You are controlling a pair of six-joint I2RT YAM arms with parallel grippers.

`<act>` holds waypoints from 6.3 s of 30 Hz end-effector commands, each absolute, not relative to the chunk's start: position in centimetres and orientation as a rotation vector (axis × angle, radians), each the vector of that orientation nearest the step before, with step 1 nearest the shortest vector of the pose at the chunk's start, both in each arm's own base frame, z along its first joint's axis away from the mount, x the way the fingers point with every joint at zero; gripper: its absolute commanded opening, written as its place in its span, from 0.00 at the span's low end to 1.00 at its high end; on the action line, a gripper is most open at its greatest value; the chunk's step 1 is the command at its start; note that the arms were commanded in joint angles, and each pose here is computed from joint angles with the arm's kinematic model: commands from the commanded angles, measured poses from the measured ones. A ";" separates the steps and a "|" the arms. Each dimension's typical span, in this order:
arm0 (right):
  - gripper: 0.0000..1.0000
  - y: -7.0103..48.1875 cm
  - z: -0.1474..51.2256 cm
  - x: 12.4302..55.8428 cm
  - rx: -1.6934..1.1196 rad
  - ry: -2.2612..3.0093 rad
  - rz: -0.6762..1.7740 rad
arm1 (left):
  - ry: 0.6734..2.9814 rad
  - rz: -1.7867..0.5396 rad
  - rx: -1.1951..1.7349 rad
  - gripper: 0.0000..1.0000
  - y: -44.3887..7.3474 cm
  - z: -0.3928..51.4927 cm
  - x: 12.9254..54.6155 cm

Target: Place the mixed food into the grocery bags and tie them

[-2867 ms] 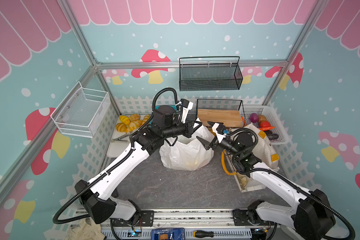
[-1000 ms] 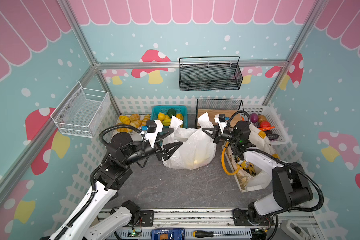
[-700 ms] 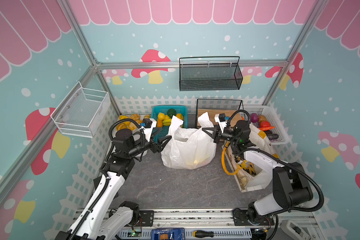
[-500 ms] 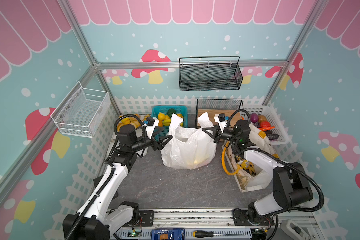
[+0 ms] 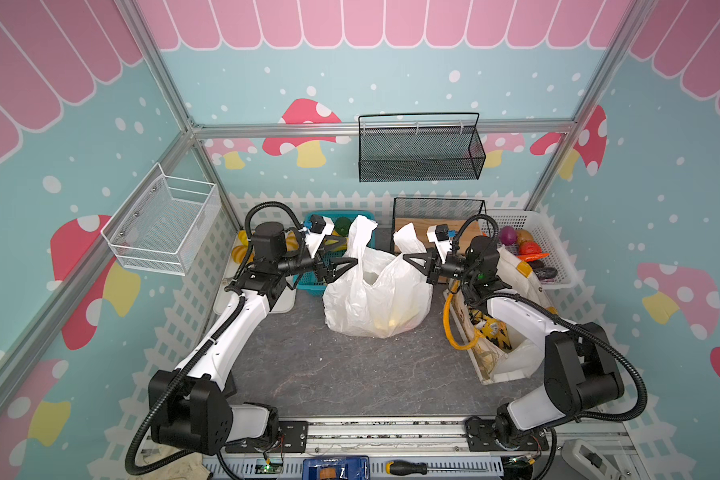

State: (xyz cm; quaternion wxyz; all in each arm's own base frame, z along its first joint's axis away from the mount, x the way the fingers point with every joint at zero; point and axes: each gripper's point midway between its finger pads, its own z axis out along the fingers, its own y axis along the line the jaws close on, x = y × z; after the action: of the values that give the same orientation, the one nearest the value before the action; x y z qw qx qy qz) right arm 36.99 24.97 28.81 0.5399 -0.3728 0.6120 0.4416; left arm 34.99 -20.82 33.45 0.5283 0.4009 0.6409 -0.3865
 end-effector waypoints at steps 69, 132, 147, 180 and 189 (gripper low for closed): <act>0.52 24.7 32.3 34.6 -1.274 1.138 0.940 | 1.354 -0.252 1.895 0.00 -29.2 31.7 33.8; 0.03 24.6 31.5 35.3 -1.124 1.250 0.904 | 1.356 -0.702 1.428 0.28 -35.8 40.2 35.3; 0.16 24.1 30.5 37.4 -0.957 1.387 0.971 | 1.284 -0.647 1.339 0.00 -33.3 40.2 33.9; 0.23 23.7 29.3 37.0 -0.956 1.403 0.971 | 1.499 -0.318 1.546 0.01 -32.9 25.2 35.1; 0.41 22.1 29.2 37.3 -0.979 1.426 0.879 | 1.517 -0.293 1.573 0.00 -32.4 24.7 35.6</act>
State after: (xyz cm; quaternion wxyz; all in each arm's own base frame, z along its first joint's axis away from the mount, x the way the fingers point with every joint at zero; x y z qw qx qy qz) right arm 37.42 22.95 27.58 0.5455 -0.3971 0.6197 0.4007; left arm 35.09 -32.73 24.85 0.4586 0.6258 0.6168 -0.1330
